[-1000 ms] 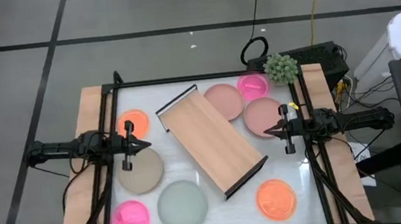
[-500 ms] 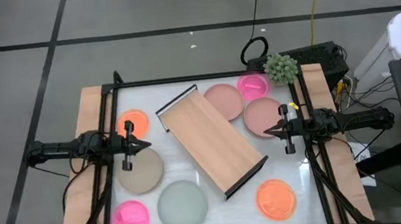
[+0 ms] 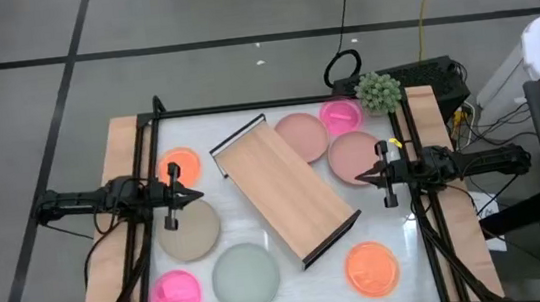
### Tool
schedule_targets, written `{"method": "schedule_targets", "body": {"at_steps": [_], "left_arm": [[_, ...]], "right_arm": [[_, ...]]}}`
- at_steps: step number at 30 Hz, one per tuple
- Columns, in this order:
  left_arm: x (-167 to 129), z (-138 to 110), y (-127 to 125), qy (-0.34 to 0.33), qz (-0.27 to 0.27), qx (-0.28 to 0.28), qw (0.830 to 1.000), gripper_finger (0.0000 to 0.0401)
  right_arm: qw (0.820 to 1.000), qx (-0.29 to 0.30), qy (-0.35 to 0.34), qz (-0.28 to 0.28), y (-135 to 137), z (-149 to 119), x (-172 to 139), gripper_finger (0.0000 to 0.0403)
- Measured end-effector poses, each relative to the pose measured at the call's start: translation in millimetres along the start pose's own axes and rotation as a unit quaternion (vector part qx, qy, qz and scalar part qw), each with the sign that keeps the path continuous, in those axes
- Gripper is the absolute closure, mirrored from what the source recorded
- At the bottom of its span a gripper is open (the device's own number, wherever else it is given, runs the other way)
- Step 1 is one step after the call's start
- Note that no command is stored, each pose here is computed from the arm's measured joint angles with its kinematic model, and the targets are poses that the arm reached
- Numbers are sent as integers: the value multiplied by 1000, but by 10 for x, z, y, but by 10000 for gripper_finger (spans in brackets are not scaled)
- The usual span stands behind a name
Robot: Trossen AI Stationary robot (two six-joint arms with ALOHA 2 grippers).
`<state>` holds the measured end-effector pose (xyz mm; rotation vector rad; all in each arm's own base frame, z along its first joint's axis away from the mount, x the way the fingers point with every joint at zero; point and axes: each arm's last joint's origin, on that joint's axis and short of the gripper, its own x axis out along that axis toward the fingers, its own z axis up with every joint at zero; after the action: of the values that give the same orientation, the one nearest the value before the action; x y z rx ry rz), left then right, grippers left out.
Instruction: Place and stack plates onto a shelf
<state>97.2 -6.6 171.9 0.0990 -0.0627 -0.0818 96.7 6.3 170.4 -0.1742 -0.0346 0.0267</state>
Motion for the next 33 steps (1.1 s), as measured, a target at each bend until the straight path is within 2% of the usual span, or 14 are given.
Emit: {"method": "schedule_targets", "body": {"at_steps": [7, 12, 17, 21, 33], "left_arm": [[0, 0, 0, 0, 0, 0, 1000, 389], [0, 1, 0, 0, 0, 0, 1000, 389], [0, -1, 0, 0, 0, 0, 1000, 389], [0, 0, 0, 0, 0, 0, 1000, 389], [0, 0, 0, 0, 0, 0, 1000, 389]], "right_arm": [[1000, 21, -1, 0, 0, 2, 0, 403], [999, 36, -36, -5, -13, 71, -3, 403], [999, 43, -10, -2, -8, 50, 18, 403], [998, 45, -31, -6, -56, 313, 19, 403], [998, 56, 10, -1, -199, 1156, 172, 403]]}}
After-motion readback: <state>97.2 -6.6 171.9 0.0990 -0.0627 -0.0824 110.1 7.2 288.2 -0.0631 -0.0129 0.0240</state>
